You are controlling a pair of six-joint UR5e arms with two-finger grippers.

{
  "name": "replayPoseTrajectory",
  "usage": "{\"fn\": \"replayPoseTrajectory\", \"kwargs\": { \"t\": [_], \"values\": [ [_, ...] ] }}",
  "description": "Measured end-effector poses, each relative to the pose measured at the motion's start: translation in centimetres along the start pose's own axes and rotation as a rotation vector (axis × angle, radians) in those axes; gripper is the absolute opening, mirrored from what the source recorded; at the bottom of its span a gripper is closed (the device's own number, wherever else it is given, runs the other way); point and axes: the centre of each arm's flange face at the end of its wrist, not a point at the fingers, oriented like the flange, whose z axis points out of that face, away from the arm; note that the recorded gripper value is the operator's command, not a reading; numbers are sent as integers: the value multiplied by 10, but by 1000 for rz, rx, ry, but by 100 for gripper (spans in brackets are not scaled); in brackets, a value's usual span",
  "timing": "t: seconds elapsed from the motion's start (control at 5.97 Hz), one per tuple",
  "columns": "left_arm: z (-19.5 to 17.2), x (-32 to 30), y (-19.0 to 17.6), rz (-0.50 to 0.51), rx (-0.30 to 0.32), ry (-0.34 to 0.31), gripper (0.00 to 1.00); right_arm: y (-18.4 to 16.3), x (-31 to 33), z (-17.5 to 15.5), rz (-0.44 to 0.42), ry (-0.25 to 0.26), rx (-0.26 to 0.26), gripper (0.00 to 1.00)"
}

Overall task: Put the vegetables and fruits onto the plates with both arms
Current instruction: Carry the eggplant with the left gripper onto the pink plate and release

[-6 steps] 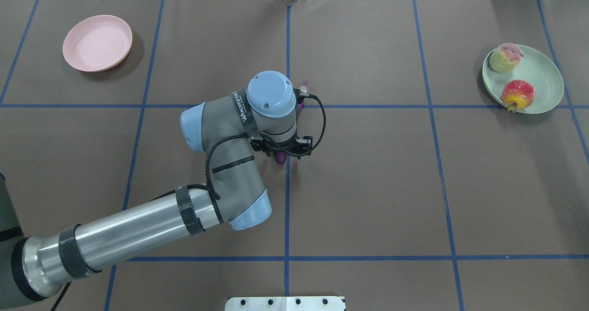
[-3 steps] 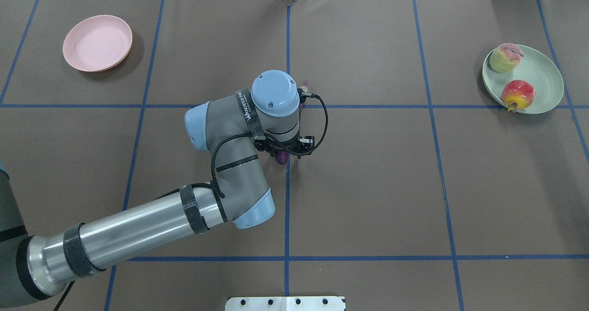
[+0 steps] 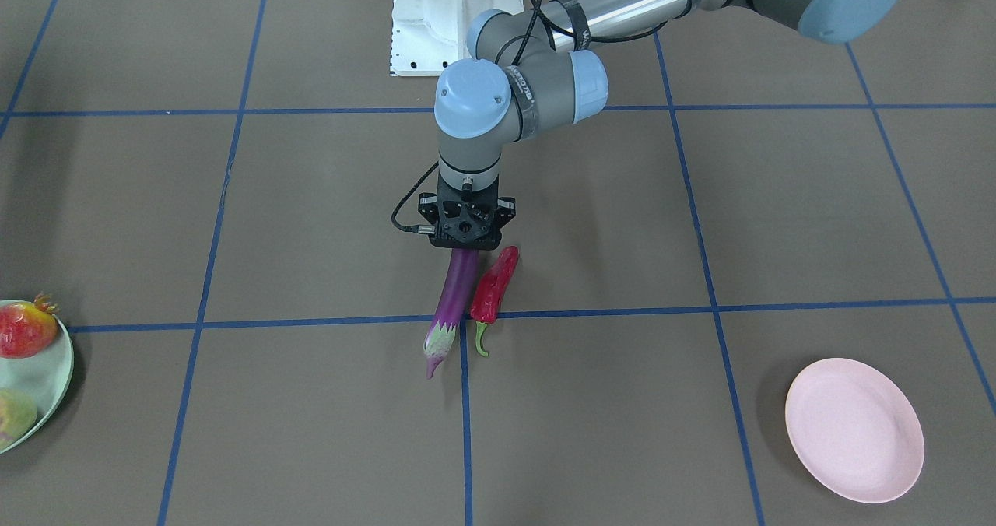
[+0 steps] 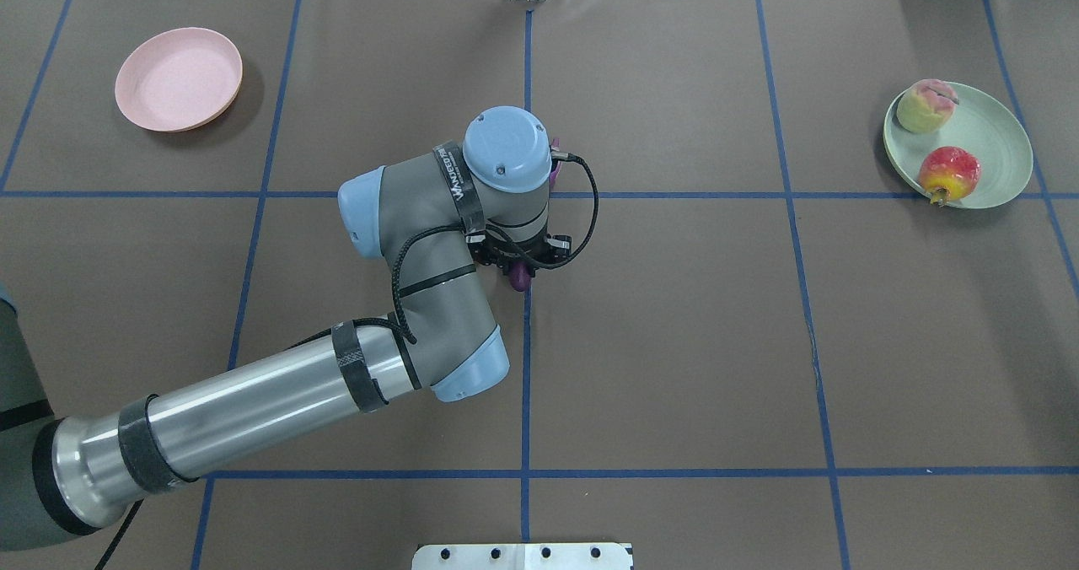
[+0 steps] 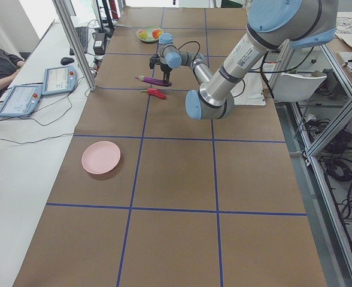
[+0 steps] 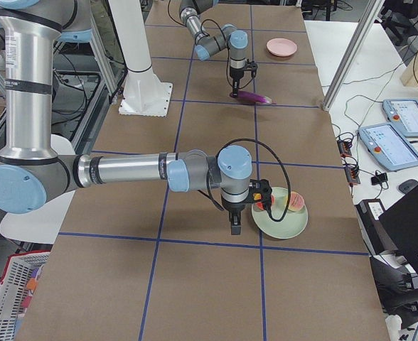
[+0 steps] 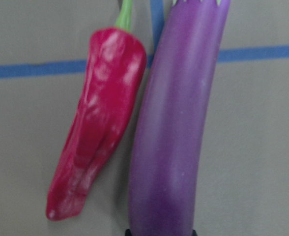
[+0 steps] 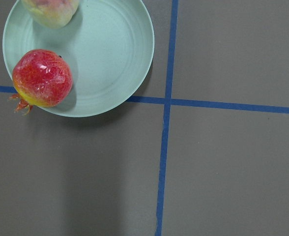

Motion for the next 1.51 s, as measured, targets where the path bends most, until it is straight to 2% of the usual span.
{"fn": "replayPoseTrajectory", "kwargs": {
  "t": [0.17,0.34,0.67,1.01,1.17,1.34,1.51],
  "values": [
    [-25,-32,-20,9,5,30,0,0,0,0,0,0,-1,100],
    [-37,-88,-48,43,0,29,0,0,1,1,0,0,-1,100],
    [-62,-251,-127,130,-9,-35,0,1,1,1,1,0,-2,100],
    [-73,-454,-203,276,-43,-133,0,0,0,2,1,0,-3,100],
    [-65,-518,-215,307,-42,-150,45,0,-1,2,0,0,-3,100],
    [-54,-548,-216,316,-45,-158,87,-1,-1,2,-1,-1,-3,100],
    [-42,-561,-208,329,-41,-157,99,-1,-2,2,-1,-1,-3,100]
  ]
}}
